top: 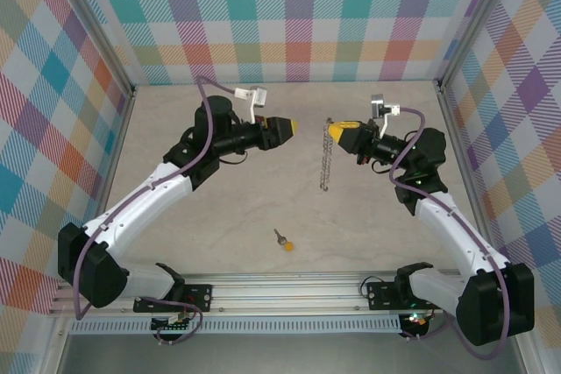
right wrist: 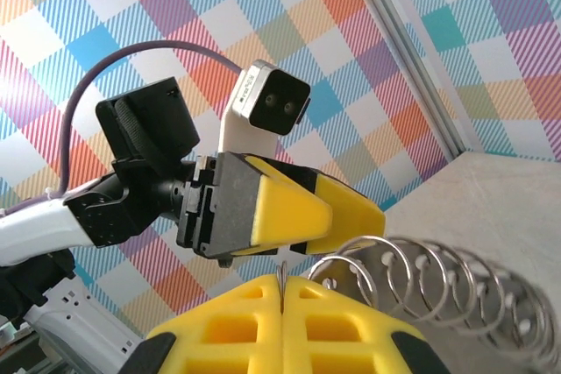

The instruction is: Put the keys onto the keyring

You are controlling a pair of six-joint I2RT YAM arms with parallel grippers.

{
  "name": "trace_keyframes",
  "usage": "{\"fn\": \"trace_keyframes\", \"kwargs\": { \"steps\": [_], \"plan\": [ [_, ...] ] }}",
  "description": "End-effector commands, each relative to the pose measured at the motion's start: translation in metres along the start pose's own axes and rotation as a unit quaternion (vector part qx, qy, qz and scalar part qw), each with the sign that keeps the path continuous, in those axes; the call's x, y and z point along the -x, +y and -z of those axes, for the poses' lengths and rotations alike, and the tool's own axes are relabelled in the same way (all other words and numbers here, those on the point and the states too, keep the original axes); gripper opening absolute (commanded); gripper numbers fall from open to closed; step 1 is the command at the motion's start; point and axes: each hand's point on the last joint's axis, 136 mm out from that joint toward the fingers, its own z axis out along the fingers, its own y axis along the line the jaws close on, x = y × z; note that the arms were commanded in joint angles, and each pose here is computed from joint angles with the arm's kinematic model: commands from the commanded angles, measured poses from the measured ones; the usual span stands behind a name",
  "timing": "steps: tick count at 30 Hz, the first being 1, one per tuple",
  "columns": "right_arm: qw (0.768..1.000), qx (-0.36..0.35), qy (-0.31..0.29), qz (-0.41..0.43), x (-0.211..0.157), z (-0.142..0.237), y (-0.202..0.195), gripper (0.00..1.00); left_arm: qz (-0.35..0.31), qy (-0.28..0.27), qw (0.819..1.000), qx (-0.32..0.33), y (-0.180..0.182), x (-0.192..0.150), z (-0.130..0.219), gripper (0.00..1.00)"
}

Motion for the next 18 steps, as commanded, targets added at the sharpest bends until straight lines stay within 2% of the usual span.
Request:
{"fn": "trace_keyframes", "kwargs": {
  "steps": [1, 3, 6, 18],
  "plan": [
    [0.999, 0.032, -0.009, 0.036, 0.011, -0.002, 0.014, 0.0, -0.069, -0.002, 0.992, -0.102, -0.049, 0.015, 0.002, 0.42],
    [0.999, 0.037, -0.005, 0.034, 0.011, -0.004, 0.014, 0.0, -0.076, 0.005, 0.988, -0.13, -0.057, 0.014, 0.0, 0.35],
    [0.999, 0.043, -0.001, 0.031, 0.01, -0.007, 0.014, 0.0, -0.082, 0.012, 0.984, -0.155, -0.064, 0.014, -0.003, 0.31],
    [0.998, 0.051, -0.004, 0.021, 0.008, -0.011, 0.017, 0.0, -0.085, 0.037, 0.975, -0.201, -0.073, 0.009, -0.011, 0.25]
  ]
}}
